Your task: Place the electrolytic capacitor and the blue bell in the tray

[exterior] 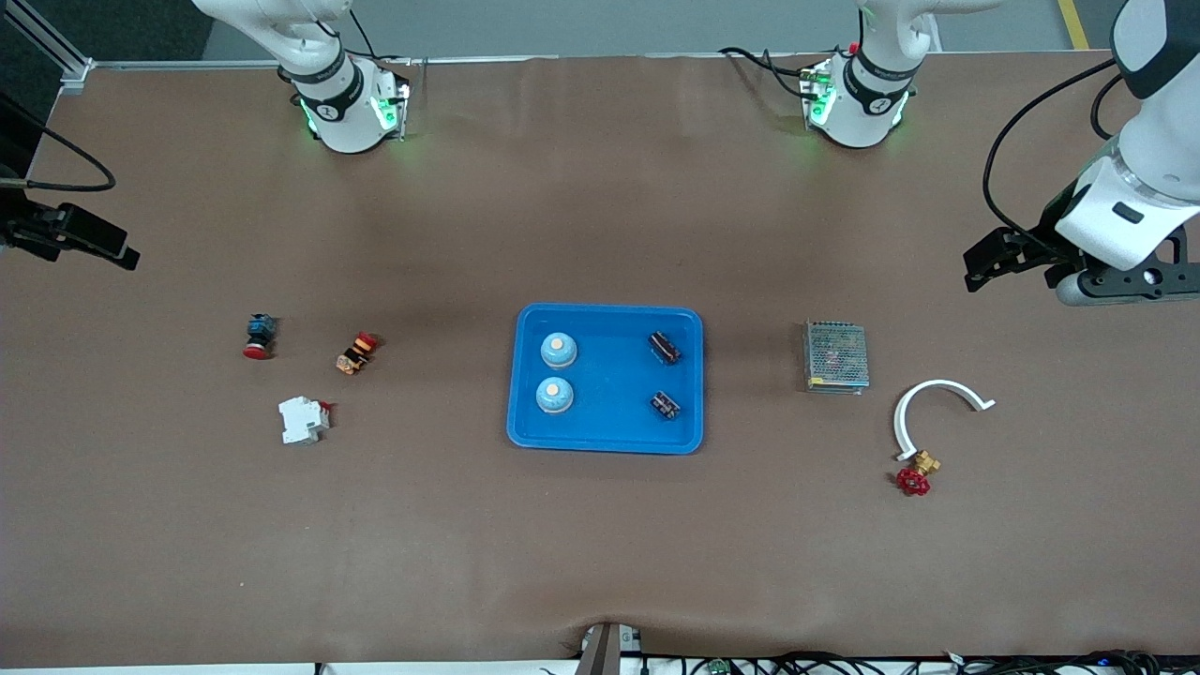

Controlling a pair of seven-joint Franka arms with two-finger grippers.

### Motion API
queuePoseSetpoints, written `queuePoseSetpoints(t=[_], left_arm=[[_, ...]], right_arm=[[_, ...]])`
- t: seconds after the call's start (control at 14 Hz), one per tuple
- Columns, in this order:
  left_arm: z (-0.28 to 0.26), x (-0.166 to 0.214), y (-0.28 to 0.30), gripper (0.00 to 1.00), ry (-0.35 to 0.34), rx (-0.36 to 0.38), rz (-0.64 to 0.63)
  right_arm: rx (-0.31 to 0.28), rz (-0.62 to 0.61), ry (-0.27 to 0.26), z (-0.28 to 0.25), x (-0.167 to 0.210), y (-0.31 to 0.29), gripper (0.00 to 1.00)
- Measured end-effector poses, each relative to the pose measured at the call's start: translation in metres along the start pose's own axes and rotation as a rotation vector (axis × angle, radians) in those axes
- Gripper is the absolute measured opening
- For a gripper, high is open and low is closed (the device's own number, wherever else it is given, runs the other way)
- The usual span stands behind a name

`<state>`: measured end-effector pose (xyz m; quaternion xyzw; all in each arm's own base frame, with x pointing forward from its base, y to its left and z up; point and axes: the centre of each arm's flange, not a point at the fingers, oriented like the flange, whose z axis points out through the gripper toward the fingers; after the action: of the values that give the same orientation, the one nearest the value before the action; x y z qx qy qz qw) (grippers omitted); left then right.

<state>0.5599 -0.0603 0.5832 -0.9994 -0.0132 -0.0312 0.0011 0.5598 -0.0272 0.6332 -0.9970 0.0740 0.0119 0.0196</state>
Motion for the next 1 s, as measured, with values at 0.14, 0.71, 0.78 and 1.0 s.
queuePoseSetpoints(t=[0.14,0.71,0.78,1.0], left_arm=[[-0.009,0.002,-0.007,1.00,0.018,-0.001,0.024],[-0.044,-0.006,-0.020,1.00,0.034,0.002,0.037],[-0.047,-0.006,-0.020,1.00,0.038,0.002,0.037],[-0.057,-0.006,-0.021,1.00,0.050,0.001,0.037]], right_arm=[[0.001,0.003,0.010,0.000,0.002,0.001,1.00],[0.001,0.012,0.005,0.001,0.003,0.007,1.00],[0.000,0.011,0.000,0.003,0.003,0.006,1.00],[-0.001,-0.010,-0.010,0.007,0.005,0.001,1.00]])
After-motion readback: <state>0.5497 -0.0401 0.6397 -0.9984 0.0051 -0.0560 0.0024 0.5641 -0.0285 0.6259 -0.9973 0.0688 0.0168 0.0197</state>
